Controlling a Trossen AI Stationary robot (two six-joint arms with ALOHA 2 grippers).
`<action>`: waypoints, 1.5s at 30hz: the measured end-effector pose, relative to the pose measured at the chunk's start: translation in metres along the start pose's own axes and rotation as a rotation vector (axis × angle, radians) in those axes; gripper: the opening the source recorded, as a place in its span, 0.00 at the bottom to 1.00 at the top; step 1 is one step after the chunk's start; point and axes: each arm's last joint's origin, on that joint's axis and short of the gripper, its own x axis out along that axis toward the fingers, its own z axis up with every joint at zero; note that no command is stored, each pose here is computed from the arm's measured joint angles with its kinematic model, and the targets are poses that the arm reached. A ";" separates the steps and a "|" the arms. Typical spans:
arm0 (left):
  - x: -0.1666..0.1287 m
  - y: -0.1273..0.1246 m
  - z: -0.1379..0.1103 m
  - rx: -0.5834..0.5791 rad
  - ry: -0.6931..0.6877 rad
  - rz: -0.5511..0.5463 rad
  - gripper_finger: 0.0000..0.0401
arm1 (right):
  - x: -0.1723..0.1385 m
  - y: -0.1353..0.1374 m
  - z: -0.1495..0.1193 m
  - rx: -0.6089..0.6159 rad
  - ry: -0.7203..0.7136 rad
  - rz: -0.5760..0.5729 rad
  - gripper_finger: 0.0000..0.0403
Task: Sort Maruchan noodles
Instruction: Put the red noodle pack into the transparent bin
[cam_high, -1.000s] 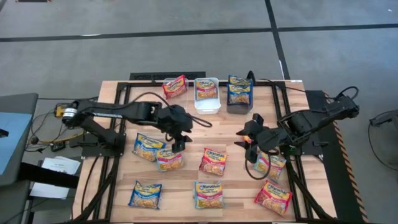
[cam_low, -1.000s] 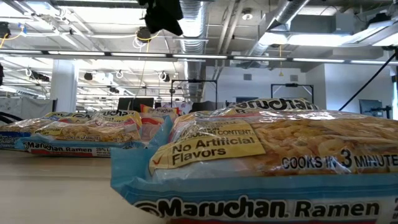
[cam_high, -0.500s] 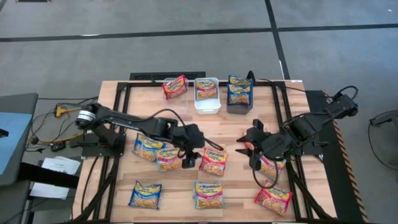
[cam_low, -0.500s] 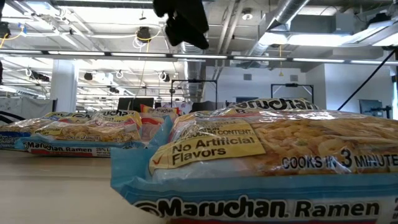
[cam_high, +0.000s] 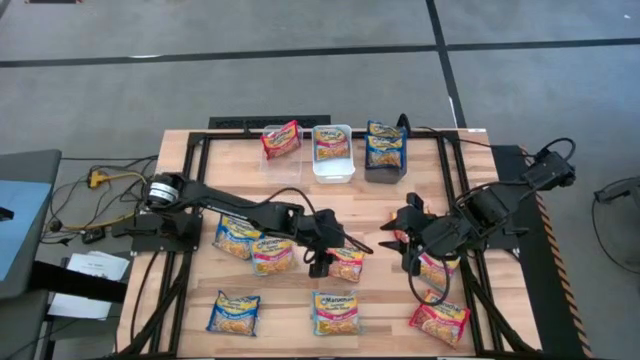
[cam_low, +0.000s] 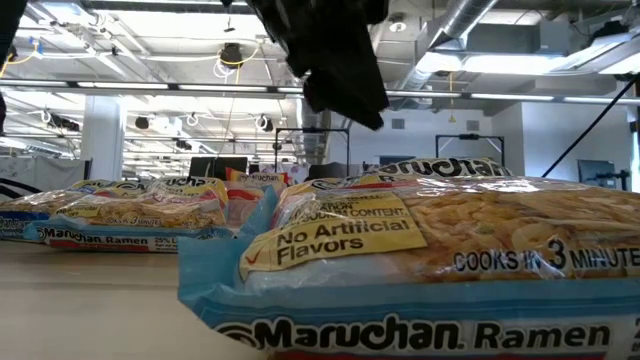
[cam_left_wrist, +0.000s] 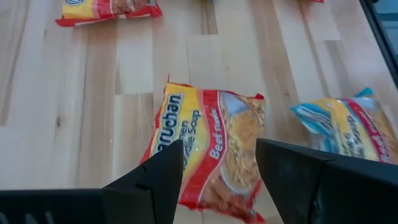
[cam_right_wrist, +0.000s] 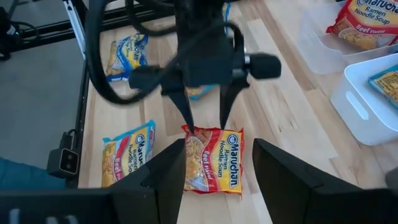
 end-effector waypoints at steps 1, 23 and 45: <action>0.004 0.000 -0.001 0.000 0.001 0.000 0.47 | 0.000 0.000 0.000 0.001 0.000 0.000 0.52; 0.070 -0.001 -0.035 0.018 0.075 0.020 0.47 | 0.000 0.000 0.000 0.001 -0.002 0.001 0.52; 0.084 0.000 -0.055 0.028 0.186 0.133 0.21 | 0.000 0.001 0.002 0.010 -0.018 0.010 0.52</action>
